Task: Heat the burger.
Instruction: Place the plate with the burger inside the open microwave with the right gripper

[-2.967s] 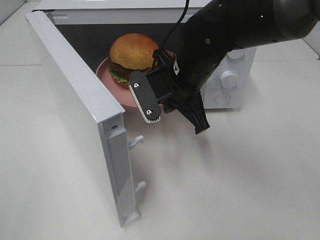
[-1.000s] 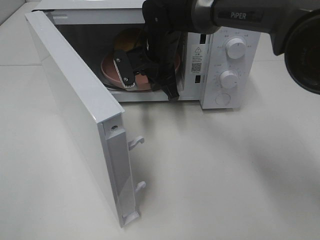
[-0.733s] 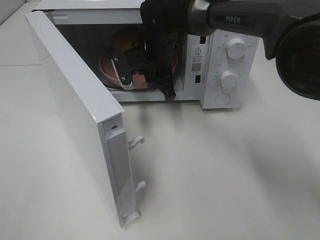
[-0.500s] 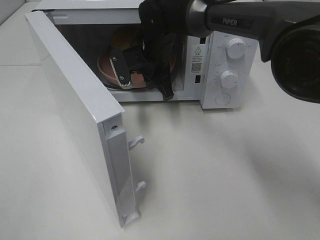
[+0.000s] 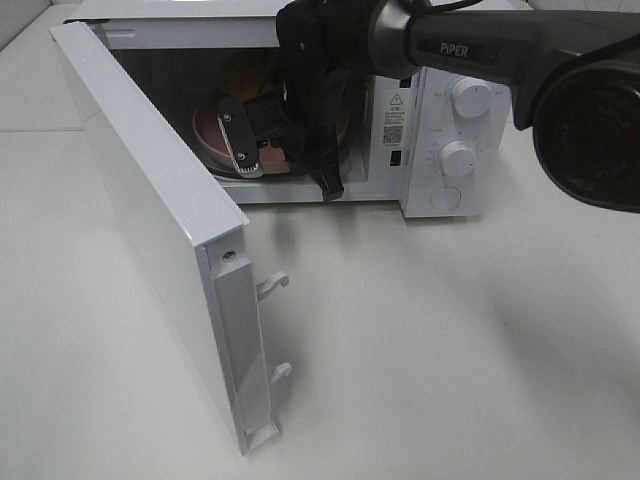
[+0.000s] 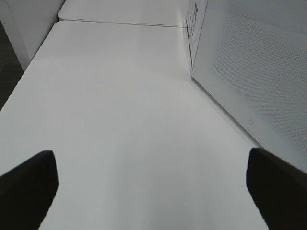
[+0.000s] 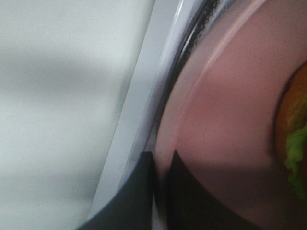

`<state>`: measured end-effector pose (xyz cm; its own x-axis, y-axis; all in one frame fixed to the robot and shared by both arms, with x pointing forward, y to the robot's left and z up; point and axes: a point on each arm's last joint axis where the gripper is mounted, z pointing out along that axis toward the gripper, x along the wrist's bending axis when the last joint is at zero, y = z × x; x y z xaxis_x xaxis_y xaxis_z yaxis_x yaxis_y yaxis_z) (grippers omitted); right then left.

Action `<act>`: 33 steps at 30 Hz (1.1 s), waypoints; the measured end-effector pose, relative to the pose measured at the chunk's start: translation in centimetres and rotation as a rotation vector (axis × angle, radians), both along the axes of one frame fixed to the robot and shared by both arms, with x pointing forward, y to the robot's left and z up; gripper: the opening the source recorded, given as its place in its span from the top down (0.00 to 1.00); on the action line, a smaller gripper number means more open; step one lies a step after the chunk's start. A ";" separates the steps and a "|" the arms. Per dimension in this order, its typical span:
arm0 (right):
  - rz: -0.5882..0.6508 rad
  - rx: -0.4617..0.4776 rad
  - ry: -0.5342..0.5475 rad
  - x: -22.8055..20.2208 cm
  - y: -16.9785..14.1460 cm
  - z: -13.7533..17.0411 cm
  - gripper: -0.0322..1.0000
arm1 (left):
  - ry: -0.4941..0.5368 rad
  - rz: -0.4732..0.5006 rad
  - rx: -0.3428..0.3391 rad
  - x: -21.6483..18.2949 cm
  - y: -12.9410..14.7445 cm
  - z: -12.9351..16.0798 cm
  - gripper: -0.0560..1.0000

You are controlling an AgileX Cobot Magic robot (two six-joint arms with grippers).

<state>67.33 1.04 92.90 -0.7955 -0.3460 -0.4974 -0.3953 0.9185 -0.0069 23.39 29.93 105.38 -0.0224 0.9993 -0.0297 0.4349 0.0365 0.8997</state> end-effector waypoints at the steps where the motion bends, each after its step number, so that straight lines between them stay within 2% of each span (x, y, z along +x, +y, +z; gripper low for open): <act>1: 0.001 0.002 -0.002 0.0 0.0 -0.1 0.93 | 0.000 0.000 0.000 0.0 0.0 0.0 0.01; 6: 0.005 0.023 -0.026 0.3 0.3 -0.1 0.93 | 0.000 0.000 0.000 0.0 0.0 0.0 0.01; 33: 0.017 0.090 0.014 0.0 0.9 0.1 0.91 | 0.000 0.000 0.000 0.0 0.0 0.0 0.01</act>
<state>67.35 1.93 93.01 -0.7969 -0.3143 -0.5159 -0.4105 0.9083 0.0806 23.39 29.93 105.38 -0.0224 0.9993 -0.0297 0.4349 0.0365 0.8997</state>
